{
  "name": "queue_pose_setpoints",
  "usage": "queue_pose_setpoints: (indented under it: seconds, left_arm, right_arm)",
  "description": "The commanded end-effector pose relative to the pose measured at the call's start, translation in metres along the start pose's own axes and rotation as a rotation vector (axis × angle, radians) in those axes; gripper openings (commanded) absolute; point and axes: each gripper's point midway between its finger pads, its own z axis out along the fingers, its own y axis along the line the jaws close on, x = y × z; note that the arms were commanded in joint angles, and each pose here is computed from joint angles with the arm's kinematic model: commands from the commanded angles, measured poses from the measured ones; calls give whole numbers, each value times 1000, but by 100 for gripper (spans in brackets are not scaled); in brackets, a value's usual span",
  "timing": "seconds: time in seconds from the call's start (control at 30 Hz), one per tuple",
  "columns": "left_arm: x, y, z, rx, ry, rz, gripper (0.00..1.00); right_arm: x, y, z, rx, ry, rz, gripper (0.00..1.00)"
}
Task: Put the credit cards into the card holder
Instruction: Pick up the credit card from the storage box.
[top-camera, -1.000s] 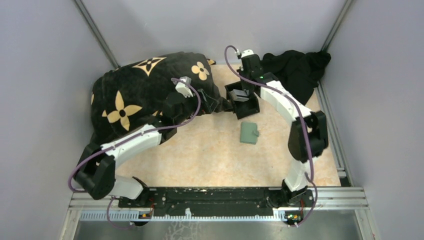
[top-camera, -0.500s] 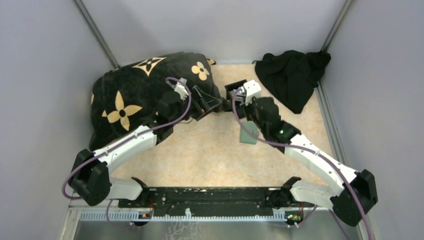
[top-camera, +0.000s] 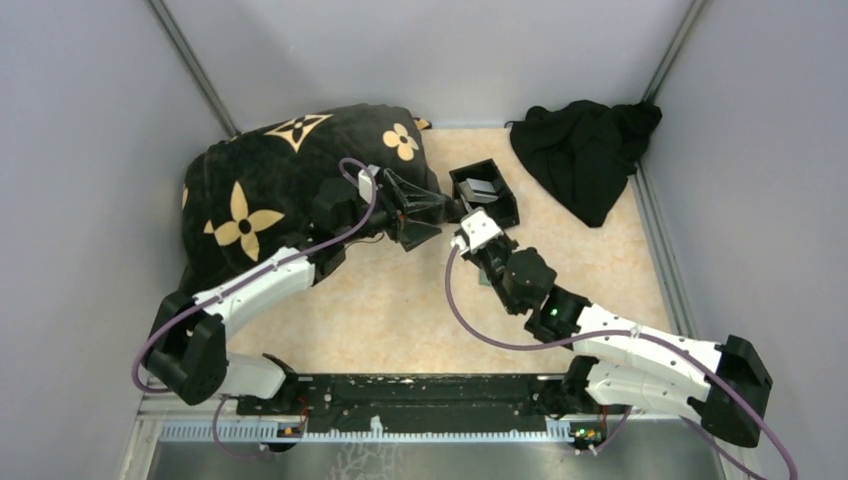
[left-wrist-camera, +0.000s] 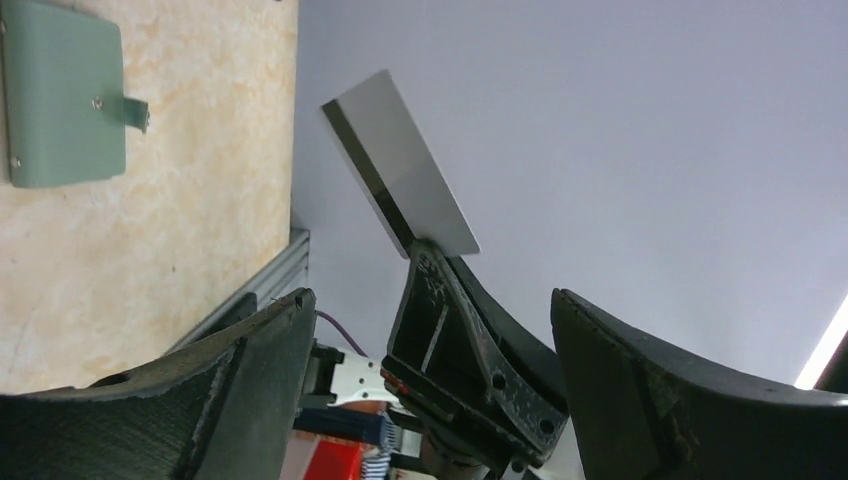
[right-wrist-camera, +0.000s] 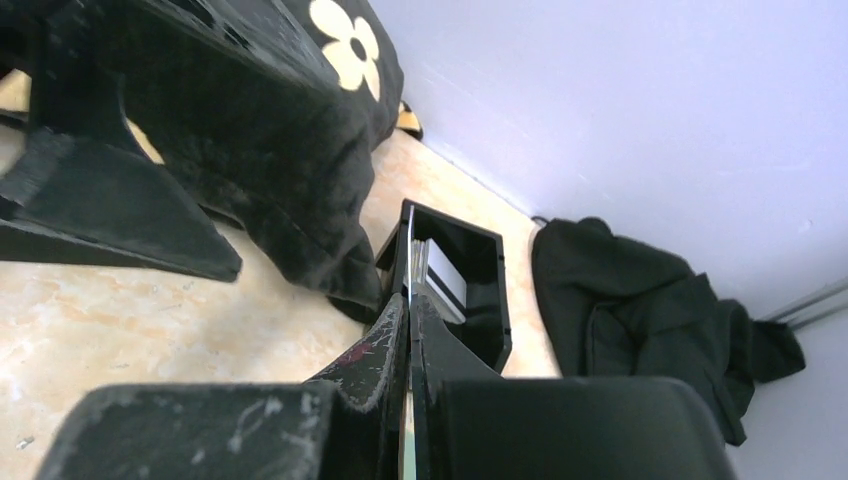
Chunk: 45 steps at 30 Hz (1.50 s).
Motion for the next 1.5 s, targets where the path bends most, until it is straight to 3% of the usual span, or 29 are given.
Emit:
queue_pose_setpoints:
  seconds: [0.0, 0.23, 0.27, 0.37, 0.67, 1.47]
  left_arm:
    - [10, 1, -1, 42, 100, -111, 92]
    - [14, 1, 7, 44, 180, -131, 91]
    - [13, 0, 8, 46, 180, -130, 97]
    - [10, 2, 9, 45, 177, -133, 99]
    - [9, 11, 16, 36, 204, -143, 92]
    - [6, 17, 1, 85, 272, -121, 16]
  right_arm:
    - [-31, -3, -6, 67, -114, -25, 0]
    - [-36, 14, -9, 20, -147, -82, 0]
    - [-36, 17, -9, 11, -147, -90, 0]
    - [-36, 24, -11, -10, -156, -110, 0]
    - [-32, 48, -13, -86, -157, -177, 0]
    - [-12, 75, -11, -141, -80, -336, 0]
